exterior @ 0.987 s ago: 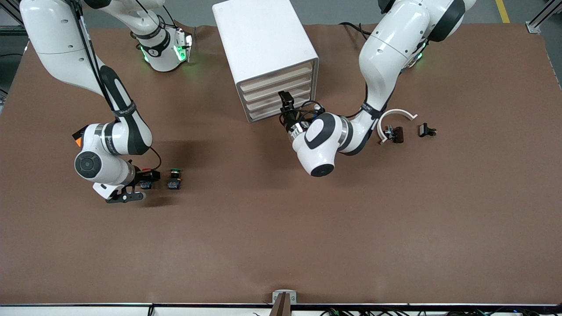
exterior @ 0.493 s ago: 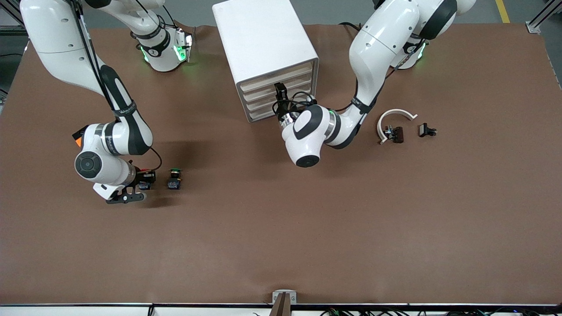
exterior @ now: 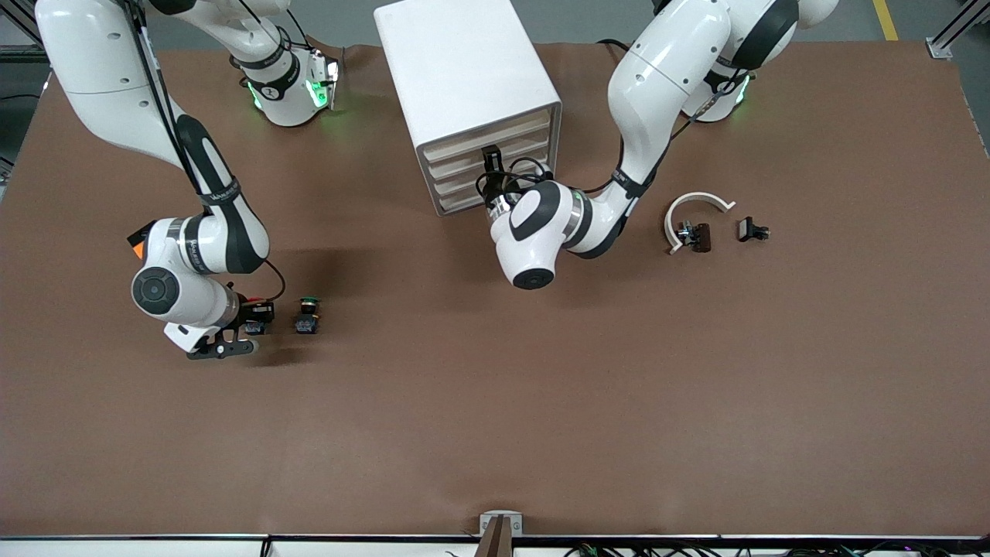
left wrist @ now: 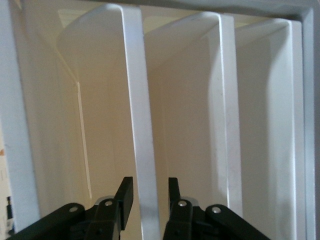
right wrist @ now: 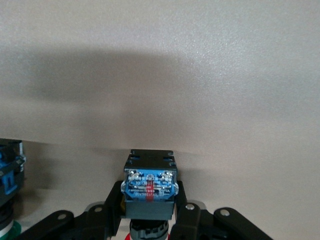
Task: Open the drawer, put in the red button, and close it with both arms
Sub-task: 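Pull the white drawer open with the left gripper while the right gripper lifts the button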
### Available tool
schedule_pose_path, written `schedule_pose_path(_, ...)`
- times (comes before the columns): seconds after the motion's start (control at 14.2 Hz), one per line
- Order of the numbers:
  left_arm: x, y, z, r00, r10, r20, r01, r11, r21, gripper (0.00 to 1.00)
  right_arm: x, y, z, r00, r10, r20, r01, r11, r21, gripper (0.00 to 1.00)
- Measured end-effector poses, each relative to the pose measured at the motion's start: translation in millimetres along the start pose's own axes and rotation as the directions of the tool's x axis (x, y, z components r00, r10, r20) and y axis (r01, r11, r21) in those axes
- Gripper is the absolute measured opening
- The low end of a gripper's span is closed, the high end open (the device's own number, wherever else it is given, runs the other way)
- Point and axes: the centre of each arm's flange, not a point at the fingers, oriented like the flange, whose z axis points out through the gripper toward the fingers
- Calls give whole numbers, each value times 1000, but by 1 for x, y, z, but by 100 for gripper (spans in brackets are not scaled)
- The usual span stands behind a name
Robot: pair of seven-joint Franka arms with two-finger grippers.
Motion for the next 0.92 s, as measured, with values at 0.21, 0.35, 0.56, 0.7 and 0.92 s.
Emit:
schedule_pose_path(0.21, 0, 0, 1, 1000, 0, -2, 0, 1000, 4, 17, 2, -1, -4, 1000, -3, -1, 3, 1000, -1, 44)
schedule_pose_path(0.35, 0, -1, 0, 1000, 0, 0, 0, 1000, 12, 9, 3, -5, -8, 1000, -8, 20, 8, 1000, 0, 44)
schedule_pose_path(0.56, 3, 1, -6, 1000, -6, 7, 6, 1000, 8, 9, 3, -14, -26, 999, -23, 47, 23, 1000, -2, 44)
schedule_pose_path(0.7, 9, 6, -15, 1000, -19, 22, 19, 1000, 8, 9, 2, -19, -44, 998, -19, 58, 19, 1000, -4, 44)
schedule_pose_path(0.92, 20, 12, -39, 998, -32, 61, 32, 999, 1, 9, 0, -31, -85, 995, 10, 102, -8, 1000, -11, 44)
